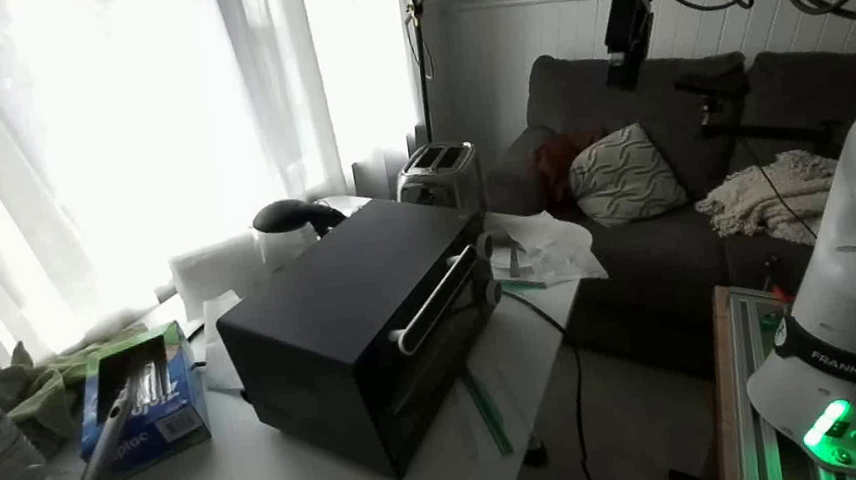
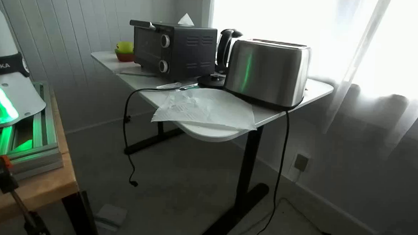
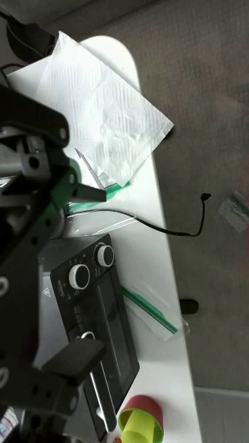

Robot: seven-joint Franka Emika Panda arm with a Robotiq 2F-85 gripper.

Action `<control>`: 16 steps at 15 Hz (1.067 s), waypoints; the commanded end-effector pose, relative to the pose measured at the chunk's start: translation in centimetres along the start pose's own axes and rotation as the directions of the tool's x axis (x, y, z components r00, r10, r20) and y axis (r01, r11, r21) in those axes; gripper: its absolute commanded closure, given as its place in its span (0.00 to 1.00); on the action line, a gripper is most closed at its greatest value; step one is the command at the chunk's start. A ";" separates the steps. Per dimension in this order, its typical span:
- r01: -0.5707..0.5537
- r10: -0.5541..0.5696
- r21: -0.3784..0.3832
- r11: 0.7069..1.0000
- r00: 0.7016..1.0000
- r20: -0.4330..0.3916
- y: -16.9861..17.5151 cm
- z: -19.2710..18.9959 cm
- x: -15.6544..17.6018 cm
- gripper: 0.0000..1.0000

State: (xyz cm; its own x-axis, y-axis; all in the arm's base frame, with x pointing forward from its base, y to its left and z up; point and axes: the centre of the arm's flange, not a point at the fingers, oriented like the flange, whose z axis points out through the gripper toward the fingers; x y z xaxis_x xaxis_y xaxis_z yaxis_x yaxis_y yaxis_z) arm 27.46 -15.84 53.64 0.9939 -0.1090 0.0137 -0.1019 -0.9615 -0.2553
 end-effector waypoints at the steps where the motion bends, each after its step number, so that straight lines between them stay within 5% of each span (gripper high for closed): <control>1: 0.000 0.000 0.000 1.000 1.000 -0.002 0.0 -0.1 0.0 0.00; 7: 0.000 0.000 -0.001 1.000 1.000 -0.003 0.0 -0.1 0.0 0.00; 11: 0.090 -0.090 -0.009 0.996 0.994 0.059 -7.4 3.0 -0.5 0.00; 16: 0.035 -0.035 -0.022 0.999 0.999 -0.005 -17.0 8.2 -0.7 0.00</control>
State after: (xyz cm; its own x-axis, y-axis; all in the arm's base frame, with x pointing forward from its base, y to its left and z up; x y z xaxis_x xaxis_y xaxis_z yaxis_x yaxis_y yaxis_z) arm 29.47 -2.84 51.38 0.9994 -0.0112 -0.0331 -0.0187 -0.9718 -0.2350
